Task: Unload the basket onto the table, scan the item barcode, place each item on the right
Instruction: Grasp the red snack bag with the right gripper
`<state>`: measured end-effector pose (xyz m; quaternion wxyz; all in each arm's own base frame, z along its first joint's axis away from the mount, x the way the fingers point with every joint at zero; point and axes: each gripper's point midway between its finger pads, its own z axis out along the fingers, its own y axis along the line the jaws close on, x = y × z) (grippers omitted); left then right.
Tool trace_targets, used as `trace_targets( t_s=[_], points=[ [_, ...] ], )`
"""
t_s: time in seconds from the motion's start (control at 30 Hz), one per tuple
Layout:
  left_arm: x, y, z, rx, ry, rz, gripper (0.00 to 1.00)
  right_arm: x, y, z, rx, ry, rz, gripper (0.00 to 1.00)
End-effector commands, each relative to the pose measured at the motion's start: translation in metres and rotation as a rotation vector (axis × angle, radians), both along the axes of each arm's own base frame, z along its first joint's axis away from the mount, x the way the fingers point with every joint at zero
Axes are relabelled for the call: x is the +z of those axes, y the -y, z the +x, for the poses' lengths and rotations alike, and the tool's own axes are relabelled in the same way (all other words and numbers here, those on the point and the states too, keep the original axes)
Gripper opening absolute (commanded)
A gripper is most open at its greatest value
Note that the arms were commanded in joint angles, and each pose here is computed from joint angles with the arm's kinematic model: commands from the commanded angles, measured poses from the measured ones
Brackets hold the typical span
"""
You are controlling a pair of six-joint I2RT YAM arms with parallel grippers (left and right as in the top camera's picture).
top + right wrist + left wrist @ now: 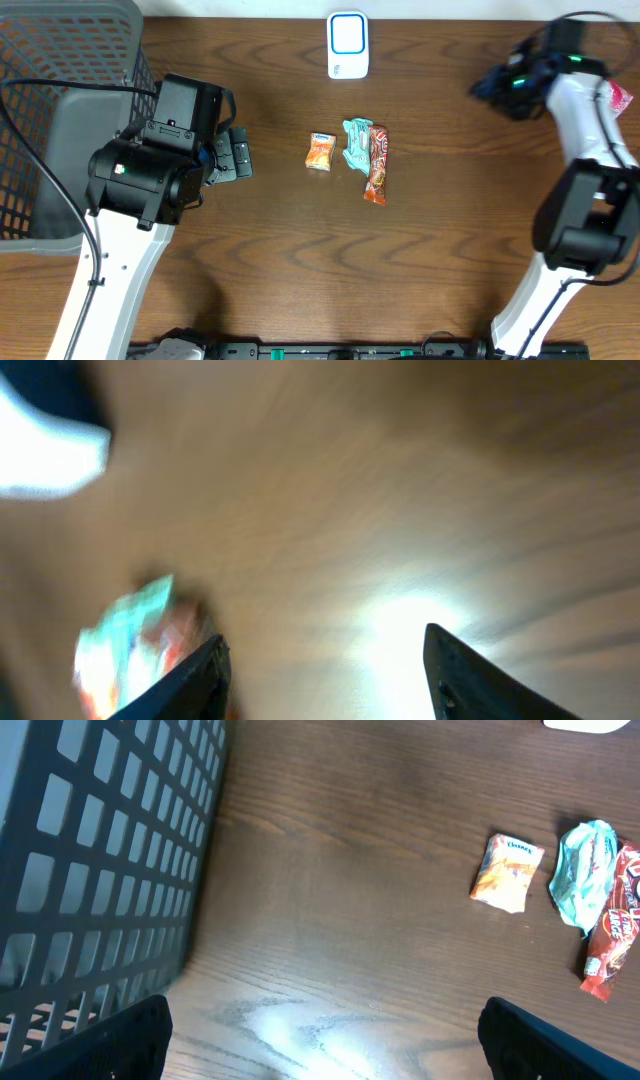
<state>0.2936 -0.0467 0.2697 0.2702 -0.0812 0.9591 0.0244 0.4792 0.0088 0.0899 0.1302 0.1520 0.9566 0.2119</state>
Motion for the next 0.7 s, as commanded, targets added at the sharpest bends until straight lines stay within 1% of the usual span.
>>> trace_targets(
  t_s=[0.0,0.03,0.07,0.13,0.17,0.37,0.47,0.5,0.53,0.57,0.6,0.63,0.67],
  points=[
    [0.002,-0.003,0.0,0.0,0.003,0.012,0.98,0.002,-0.061,-0.027,0.275,0.001,0.041,0.79],
    [0.002,-0.003,0.0,0.0,0.003,0.012,0.98,-0.002,-0.071,-0.033,0.315,-0.007,0.039,0.96],
    [0.002,-0.003,0.0,0.0,0.003,0.012,0.98,-0.009,-0.086,-0.042,0.363,-0.025,0.035,0.93],
    [0.002,-0.003,0.0,0.0,0.003,0.012,0.98,-0.02,-0.104,-0.053,0.402,-0.052,0.014,0.74],
    [0.002,-0.003,0.0,0.0,0.003,0.012,0.98,-0.027,-0.111,-0.058,0.408,-0.069,0.0,0.7],
    [0.002,-0.003,0.0,0.0,0.003,0.012,0.98,-0.058,-0.149,-0.071,0.413,-0.076,-0.008,0.71],
    [0.002,-0.003,0.0,0.0,0.003,0.012,0.98,-0.069,-0.164,-0.078,0.43,-0.07,-0.005,0.7],
    [0.002,-0.003,0.0,0.0,0.003,0.012,0.98,-0.071,-0.167,-0.08,0.438,-0.07,-0.006,0.67],
    [0.002,-0.003,0.0,0.0,0.003,0.012,0.98,-0.072,-0.169,-0.082,0.444,-0.07,-0.009,0.61],
    [0.002,-0.003,0.0,0.0,0.003,0.012,0.98,-0.074,-0.17,-0.083,0.448,-0.073,-0.026,0.43],
    [0.002,-0.003,0.0,0.0,0.003,0.012,0.98,-0.075,-0.169,-0.083,0.448,-0.071,-0.038,0.33],
    [0.002,-0.003,0.0,0.0,0.003,0.012,0.98,-0.075,-0.169,-0.082,0.447,-0.069,-0.045,0.29],
    [0.002,-0.003,0.0,0.0,0.003,0.012,0.98,-0.074,-0.168,-0.081,0.443,-0.066,-0.047,0.29]
  ],
)
